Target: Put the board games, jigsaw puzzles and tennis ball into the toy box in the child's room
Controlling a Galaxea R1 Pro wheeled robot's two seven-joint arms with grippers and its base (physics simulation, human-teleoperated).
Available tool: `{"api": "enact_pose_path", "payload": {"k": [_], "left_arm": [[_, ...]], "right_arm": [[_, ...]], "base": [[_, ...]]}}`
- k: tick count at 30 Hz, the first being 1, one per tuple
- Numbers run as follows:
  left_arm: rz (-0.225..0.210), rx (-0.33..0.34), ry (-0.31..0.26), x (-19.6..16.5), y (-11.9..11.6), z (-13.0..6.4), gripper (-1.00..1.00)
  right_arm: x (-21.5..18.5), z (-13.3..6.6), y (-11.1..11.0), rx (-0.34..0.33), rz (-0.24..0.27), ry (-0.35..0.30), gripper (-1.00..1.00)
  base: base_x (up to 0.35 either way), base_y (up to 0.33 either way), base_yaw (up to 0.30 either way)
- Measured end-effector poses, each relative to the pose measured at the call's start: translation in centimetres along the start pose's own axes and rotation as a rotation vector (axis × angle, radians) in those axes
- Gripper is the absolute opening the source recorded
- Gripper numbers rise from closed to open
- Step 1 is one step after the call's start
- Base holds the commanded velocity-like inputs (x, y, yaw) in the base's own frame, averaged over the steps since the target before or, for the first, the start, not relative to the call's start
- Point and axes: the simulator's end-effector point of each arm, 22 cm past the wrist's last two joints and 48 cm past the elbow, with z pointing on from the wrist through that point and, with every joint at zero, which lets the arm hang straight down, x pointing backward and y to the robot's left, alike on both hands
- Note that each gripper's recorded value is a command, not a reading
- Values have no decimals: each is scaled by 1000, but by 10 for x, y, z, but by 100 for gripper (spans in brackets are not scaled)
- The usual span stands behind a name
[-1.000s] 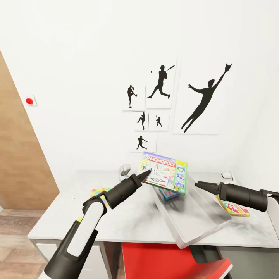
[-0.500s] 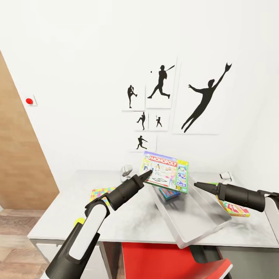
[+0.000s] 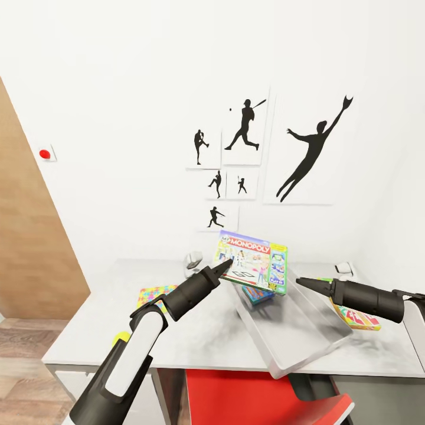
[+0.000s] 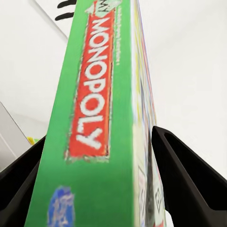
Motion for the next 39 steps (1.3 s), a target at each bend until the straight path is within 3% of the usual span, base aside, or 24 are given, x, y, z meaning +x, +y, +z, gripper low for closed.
{"api": "enact_pose_path", "payload": {"k": [9, 22, 39], "left_arm": [[3, 5, -15, -1, -3, 2, -100], [7, 13, -5, 7, -7, 5, -100], [3, 9, -15, 9, -4, 6, -100]], "right_arm": [[0, 1, 1, -4, 3, -2, 100], [-1, 18, 15, -75, 41, -43, 100], [-11, 23, 2, -78, 83, -67, 100]], "base": [[0, 0, 0], [0, 0, 0], [0, 0, 0]]}}
